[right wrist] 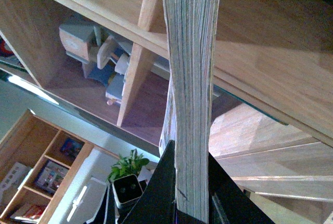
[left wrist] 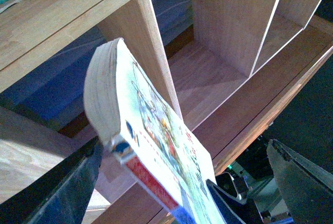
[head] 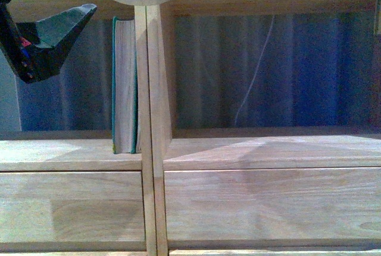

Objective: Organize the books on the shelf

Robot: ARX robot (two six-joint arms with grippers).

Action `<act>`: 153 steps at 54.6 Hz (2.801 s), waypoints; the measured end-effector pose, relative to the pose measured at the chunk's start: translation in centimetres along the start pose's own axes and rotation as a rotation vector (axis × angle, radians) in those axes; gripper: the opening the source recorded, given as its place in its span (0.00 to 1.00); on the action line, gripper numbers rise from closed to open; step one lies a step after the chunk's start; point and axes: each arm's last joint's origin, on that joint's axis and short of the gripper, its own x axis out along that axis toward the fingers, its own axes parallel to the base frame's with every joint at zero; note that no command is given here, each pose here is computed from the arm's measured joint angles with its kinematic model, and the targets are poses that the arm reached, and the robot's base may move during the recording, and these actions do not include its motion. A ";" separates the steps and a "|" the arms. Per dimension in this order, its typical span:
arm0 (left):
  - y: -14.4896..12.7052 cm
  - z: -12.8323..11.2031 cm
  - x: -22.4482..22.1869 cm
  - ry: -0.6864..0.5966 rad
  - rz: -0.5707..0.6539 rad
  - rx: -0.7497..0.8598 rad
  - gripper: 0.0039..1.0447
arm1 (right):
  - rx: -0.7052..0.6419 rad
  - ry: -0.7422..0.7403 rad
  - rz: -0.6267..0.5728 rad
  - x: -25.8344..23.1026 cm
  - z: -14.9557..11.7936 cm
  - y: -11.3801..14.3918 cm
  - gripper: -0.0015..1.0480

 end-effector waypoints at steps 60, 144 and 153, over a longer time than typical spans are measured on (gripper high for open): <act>0.2 0.1 3.1 -0.080 0.080 -0.027 0.07 | 0.005 0.041 0.001 0.4 -1.9 0.9 0.07; -7.4 7.9 -7.7 0.282 0.757 1.002 0.06 | -1.144 -0.369 -0.261 -7.2 5.0 -4.5 0.92; -7.6 9.4 -9.3 0.248 0.827 1.060 0.06 | -1.093 -0.210 -0.658 -9.6 3.0 -6.3 0.68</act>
